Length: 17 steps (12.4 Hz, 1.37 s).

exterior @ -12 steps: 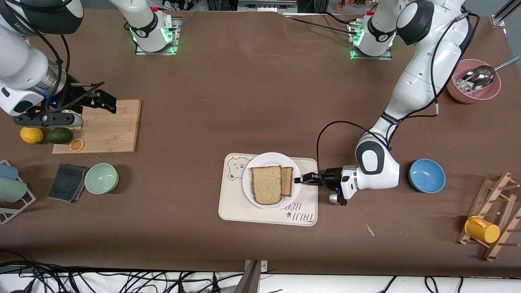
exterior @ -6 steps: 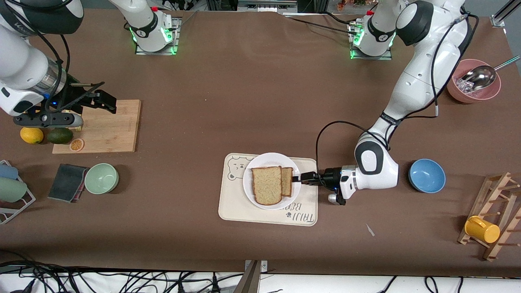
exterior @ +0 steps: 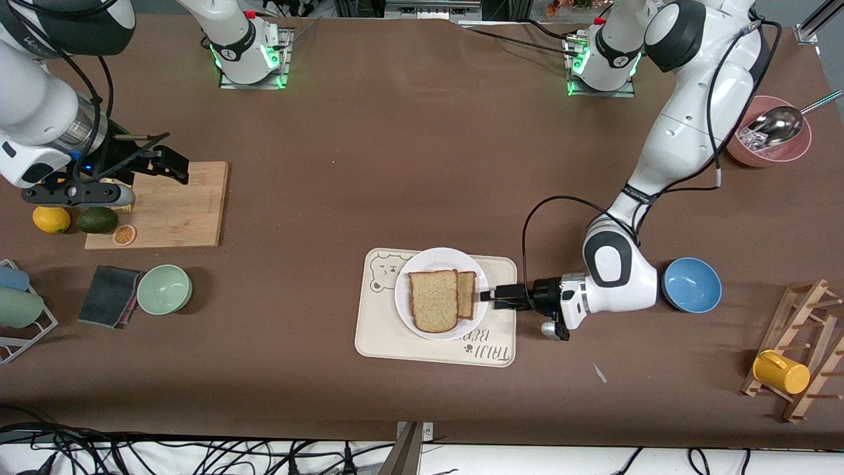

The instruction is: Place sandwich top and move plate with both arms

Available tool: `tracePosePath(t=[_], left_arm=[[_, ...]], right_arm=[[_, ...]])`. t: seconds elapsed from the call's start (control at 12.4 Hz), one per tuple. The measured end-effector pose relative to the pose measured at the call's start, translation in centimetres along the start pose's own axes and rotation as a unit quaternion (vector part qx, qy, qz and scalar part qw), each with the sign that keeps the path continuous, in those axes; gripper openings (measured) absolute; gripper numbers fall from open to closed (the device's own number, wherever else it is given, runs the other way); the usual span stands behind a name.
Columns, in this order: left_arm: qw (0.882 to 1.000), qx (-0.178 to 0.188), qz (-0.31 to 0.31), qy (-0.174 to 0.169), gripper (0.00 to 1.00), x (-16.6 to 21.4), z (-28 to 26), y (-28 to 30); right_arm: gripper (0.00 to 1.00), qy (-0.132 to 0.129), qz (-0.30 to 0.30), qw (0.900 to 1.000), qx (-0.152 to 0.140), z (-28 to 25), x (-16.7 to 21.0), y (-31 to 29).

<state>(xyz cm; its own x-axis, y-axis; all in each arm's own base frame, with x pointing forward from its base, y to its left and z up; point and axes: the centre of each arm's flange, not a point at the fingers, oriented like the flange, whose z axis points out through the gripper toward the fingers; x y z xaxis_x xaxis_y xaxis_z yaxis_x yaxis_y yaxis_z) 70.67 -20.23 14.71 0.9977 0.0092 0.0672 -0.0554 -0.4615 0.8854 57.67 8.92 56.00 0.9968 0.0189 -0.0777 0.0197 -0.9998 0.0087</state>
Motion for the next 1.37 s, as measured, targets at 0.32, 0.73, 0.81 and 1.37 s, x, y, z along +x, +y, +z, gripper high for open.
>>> tracePosePath(t=[0.32, 0.73, 0.81, 1.37], left_arm=[[0.998, 0.060, 0.032, -0.009, 1.00, 1.4, -3.4, 1.8], [0.977, 0.203, 0.048, -0.041, 1.00, 2.5, -6.3, 7.2], [0.972, 0.224, 0.050, -0.044, 1.00, 2.5, -6.5, 7.7], [0.911, 0.379, 0.090, -0.134, 1.00, 1.1, -15.8, 15.2]], right_arm=[[1.00, 0.000, 0.000, 1.000, 0.000, 0.0, 0.0, 0.0], [1.00, 0.001, 0.000, 1.000, 0.000, 0.0, 0.0, 0.0], [1.00, 0.001, 0.000, 1.000, 0.000, 0.0, 0.0, 0.0], [1.00, 0.001, 0.000, 1.000, 0.000, 0.0, 0.0, 0.0]])
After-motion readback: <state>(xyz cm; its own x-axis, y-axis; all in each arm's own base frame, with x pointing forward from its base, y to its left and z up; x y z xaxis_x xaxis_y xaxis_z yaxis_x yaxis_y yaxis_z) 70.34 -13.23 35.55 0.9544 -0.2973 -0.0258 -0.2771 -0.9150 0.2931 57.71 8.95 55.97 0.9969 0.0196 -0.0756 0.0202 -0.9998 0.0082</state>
